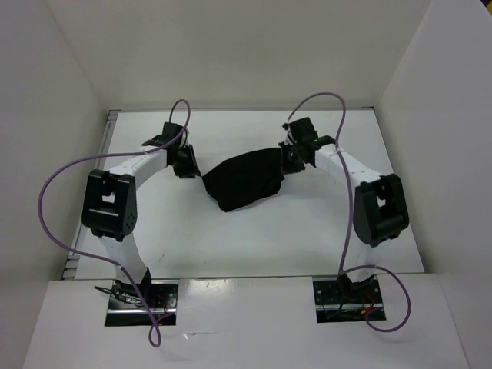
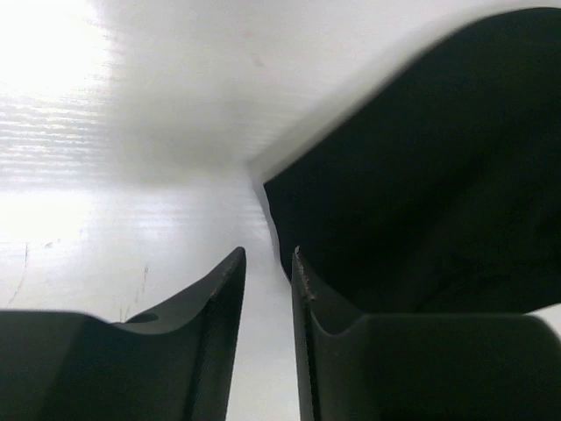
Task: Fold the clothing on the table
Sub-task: Flatten the skirt out
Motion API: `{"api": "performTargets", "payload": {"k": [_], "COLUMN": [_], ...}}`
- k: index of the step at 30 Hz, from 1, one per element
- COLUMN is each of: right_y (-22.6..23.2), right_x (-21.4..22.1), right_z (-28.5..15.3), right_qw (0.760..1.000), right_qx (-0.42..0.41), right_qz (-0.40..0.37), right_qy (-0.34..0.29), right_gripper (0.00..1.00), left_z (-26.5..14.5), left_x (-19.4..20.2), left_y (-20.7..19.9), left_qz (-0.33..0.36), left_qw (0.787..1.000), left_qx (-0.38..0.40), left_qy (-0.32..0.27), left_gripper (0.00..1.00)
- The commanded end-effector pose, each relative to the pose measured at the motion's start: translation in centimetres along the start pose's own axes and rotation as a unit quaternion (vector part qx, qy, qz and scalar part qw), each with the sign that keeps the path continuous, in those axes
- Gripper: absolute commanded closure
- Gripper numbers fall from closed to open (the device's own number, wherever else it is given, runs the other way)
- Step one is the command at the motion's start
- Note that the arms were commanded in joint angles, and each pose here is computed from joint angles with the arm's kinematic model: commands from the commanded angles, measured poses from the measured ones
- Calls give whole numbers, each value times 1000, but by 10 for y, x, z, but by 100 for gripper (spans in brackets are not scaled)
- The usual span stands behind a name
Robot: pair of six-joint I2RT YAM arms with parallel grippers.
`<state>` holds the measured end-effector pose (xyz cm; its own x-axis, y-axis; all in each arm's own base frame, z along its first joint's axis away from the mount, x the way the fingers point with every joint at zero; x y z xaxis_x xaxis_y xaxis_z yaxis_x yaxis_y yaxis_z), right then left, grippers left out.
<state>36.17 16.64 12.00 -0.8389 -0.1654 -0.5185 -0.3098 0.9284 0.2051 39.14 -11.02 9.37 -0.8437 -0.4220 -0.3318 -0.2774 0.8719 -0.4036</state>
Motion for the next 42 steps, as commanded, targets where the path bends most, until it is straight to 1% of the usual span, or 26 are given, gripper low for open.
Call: {"api": "performTargets", "payload": {"k": [1,2,4,6,8,9,10,11,15,16,19,21,22,24,25,26,28,30,31,32,33,35,36,38,39,42], "right_y": [31,35,51,62,80,86,91,100,120,121,139,149,153,153,152,144,135,120,111,93,78,57,36,26,18,1], "right_x": [-69,-71,-71,-73,-74,-82,-84,-92,-100,-98,-108,-135,-152,-173,-180,-184,-183,-177,-162,-158,-140,-118,-90,-56,-19,44], "right_z": [-107,-115,-125,-134,-139,-150,-153,-161,-134,-110,-87,-109,-136,-170,-198,-205,-218,-215,-193,-199,-176,-158,-132,-106,-85,-51], "right_qw": [989,988,986,984,981,977,976,971,972,977,977,967,957,940,929,928,926,928,938,934,944,953,965,973,981,978], "right_qx": [-38,-46,-76,-90,-108,-110,-115,-123,-131,-121,-132,-143,-142,-129,-120,-91,-67,-24,-7,16,36,52,69,79,93,139], "right_qz": [-38,-40,-56,-66,-76,-78,-77,-86,-93,-88,-95,-96,-99,-96,-92,-81,-57,-24,-12,28,48,95,113,137,137,157], "right_qy": [-137,-141,-135,-142,-144,-167,-171,-189,-170,-151,-141,-186,-232,-301,-337,-352,-368,-371,-346,-356,-324,-284,-227,-166,-104,11], "right_gripper": [100,100,100,100,100,100,100,100,100,100,100,100,100,100,100,100,100,100,100,100,100,100,100,100,100,100], "left_z": [-64,-70,-80,-79,-81,-82,-78,-82,-75,-79,-83,-86,-88,-91,-89,-94,-95,-94,-94,-91,-91,-89,-90,-85,-81,-77], "left_x": [-20,-22,-23,-16,-15,-11,-7,-12,-4,-8,-7,-10,-11,-14,-15,-18,-16,-15,-15,-11,-11,-10,-10,-6,-7,-2], "left_y": [-35,-41,-47,-49,-50,-48,-45,-44,-33,-31,-26,-21,-16,-11,-4,-2,3,8,8,10,10,11,10,11,12,7], "left_qz": [26,30,38,39,36,35,33,32,22,19,15,10,5,3,-4,-7,-12,-17,-17,-19,-19,-19,-19,-20,-21,-22], "left_qw": [993,991,988,986,985,985,986,985,988,987,988,989,989,990,990,990,991,991,991,992,992,992,991,991,991,988], "left_qx": [101,117,143,160,167,165,161,164,153,154,149,143,140,133,128,128,124,120,120,117,117,117,122,125,124,151], "left_qy": [-50,-51,-51,-32,-33,-30,-24,-34,-22,-30,-36,-41,-44,-52,-51,-59,-57,-55,-55,-50,-50,-50,-47,-38,-36,-21], "left_gripper": [57,47,42,41,40,40,40,40,38,38,37,37,37,37,36,36,36,36,36,35,35,35,35,35,35,33]}}
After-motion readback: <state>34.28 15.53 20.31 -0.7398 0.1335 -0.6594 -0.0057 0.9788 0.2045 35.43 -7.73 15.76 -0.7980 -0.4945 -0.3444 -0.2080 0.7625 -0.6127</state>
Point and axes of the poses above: each gripper's point midway between its finger pads, its own z axis out along the fingers, its own y axis along the line the jaws close on, x = y × z, the point moved 4 cm from there along -z, back along the fingers, and after that the axes turned 8 degrees about -z, right-handed, at the moved point
